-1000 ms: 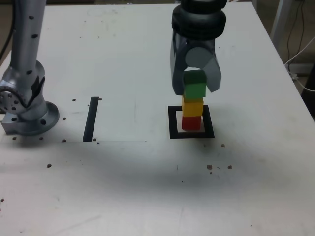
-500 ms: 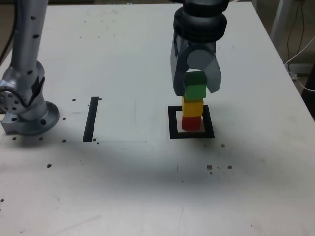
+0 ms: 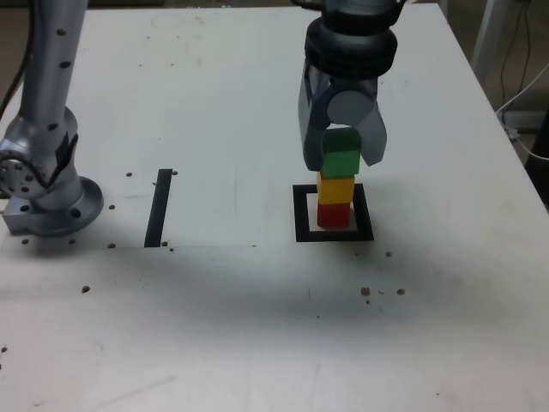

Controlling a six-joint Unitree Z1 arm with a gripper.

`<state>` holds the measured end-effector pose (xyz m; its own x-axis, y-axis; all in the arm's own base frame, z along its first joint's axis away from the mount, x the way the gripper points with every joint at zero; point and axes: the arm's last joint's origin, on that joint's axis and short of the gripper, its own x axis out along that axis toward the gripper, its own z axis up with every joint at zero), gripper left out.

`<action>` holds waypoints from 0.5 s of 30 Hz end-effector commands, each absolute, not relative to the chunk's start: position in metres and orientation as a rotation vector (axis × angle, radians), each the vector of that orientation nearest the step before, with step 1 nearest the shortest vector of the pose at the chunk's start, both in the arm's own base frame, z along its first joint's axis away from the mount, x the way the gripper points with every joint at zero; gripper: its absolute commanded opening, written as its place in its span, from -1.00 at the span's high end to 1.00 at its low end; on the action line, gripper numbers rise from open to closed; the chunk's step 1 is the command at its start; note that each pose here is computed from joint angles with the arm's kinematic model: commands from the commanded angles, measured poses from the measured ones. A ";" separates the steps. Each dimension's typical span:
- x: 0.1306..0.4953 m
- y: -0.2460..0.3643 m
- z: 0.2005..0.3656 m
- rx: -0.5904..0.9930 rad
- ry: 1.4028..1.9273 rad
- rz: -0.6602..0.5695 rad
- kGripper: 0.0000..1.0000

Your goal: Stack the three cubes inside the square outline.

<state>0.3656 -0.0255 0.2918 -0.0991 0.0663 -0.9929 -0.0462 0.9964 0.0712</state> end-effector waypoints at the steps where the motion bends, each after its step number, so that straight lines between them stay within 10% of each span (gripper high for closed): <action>1: 0.366 -0.025 0.291 0.016 1.671 0.097 0.24; 15: 0.365 -0.024 0.288 0.021 1.684 0.095 0.01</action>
